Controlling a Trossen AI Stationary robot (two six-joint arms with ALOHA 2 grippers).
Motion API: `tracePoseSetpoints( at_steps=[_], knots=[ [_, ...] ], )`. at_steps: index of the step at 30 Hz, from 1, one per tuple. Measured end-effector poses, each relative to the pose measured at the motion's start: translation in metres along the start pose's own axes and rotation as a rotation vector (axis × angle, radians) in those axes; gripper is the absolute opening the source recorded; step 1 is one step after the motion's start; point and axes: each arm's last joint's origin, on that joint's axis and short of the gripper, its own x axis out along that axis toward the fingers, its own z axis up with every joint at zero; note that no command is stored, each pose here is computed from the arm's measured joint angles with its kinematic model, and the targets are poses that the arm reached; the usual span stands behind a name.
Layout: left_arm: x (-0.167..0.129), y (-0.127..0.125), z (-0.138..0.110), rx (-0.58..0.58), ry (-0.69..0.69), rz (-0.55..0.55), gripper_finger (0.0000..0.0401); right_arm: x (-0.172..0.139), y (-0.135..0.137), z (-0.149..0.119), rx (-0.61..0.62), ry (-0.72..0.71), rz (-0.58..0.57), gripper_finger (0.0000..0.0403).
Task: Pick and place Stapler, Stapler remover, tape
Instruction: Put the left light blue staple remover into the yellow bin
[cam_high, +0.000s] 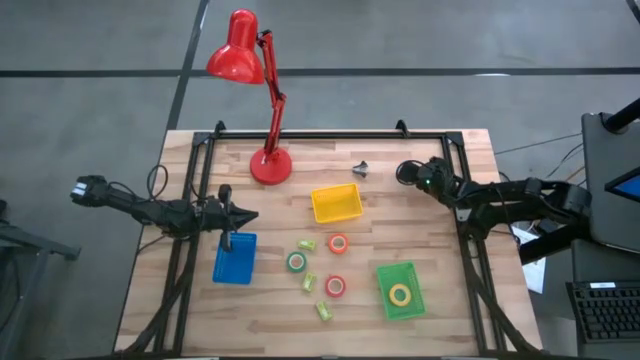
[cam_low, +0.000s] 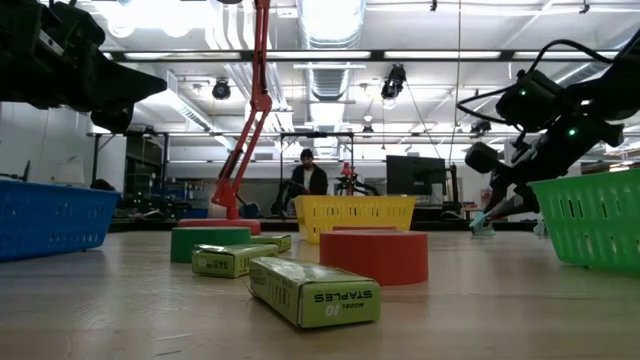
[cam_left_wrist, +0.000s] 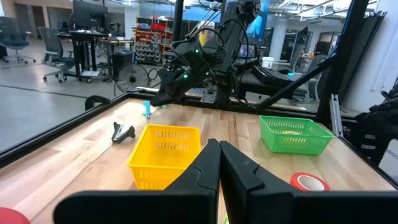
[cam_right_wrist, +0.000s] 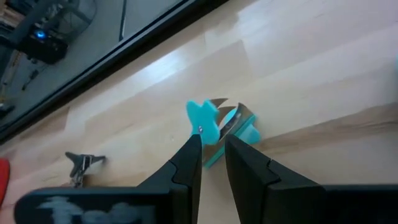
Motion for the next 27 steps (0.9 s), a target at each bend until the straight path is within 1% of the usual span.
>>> tracePoseSetpoints(
  at_steps=[5, 13, 27],
  knots=[
    [0.0000, 0.0000, 0.0000, 0.000, 0.000, 0.000, 0.0010, 0.0007, -0.0013, 0.0020, -0.002, -0.027, -0.016, 0.0068],
    [0.0000, 0.0000, 0.0000, 0.000, 0.000, 0.000, 0.0010, 0.0009, 0.0027, 0.0051, -0.026, -0.053, 0.022, 0.0068],
    [0.0000, 0.0000, 0.0000, 0.000, 0.000, 0.000, 0.0010, 0.0069, -0.0021, 0.0012, -0.058, -0.031, -0.023, 0.0066]
  ],
)
